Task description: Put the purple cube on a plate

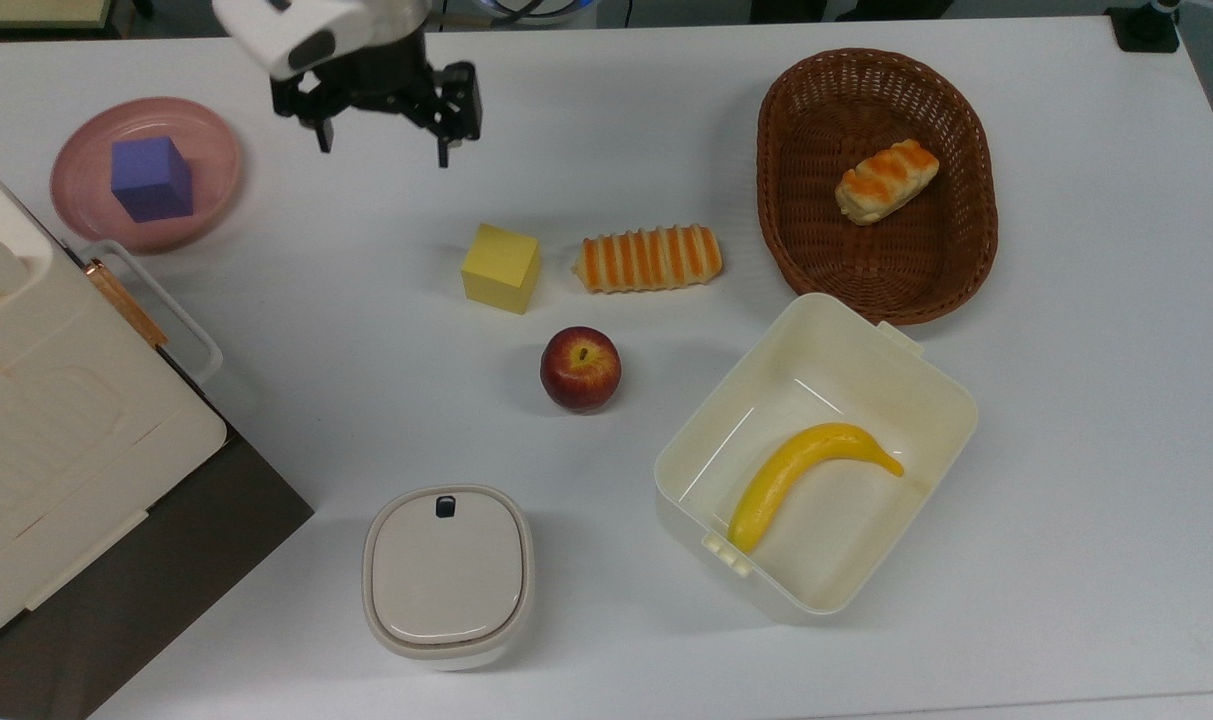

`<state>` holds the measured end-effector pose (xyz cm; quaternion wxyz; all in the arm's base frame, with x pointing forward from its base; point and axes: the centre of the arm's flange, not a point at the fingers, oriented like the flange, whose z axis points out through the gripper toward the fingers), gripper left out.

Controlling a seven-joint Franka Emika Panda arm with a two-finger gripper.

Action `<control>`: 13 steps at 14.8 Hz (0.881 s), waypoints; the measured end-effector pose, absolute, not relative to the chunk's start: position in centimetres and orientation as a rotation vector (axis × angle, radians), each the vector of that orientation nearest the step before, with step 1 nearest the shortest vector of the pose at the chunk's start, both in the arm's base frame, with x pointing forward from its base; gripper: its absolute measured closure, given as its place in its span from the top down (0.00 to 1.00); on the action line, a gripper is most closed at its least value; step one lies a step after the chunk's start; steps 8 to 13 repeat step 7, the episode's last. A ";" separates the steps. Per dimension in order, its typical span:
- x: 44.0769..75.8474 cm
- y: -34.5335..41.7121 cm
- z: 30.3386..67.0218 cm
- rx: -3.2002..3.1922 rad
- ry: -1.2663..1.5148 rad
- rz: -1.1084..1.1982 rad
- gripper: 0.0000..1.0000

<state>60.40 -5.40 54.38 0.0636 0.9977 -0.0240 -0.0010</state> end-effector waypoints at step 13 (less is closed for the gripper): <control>58.1 -1.9 58.1 3.059 -0.106 -0.005 1.00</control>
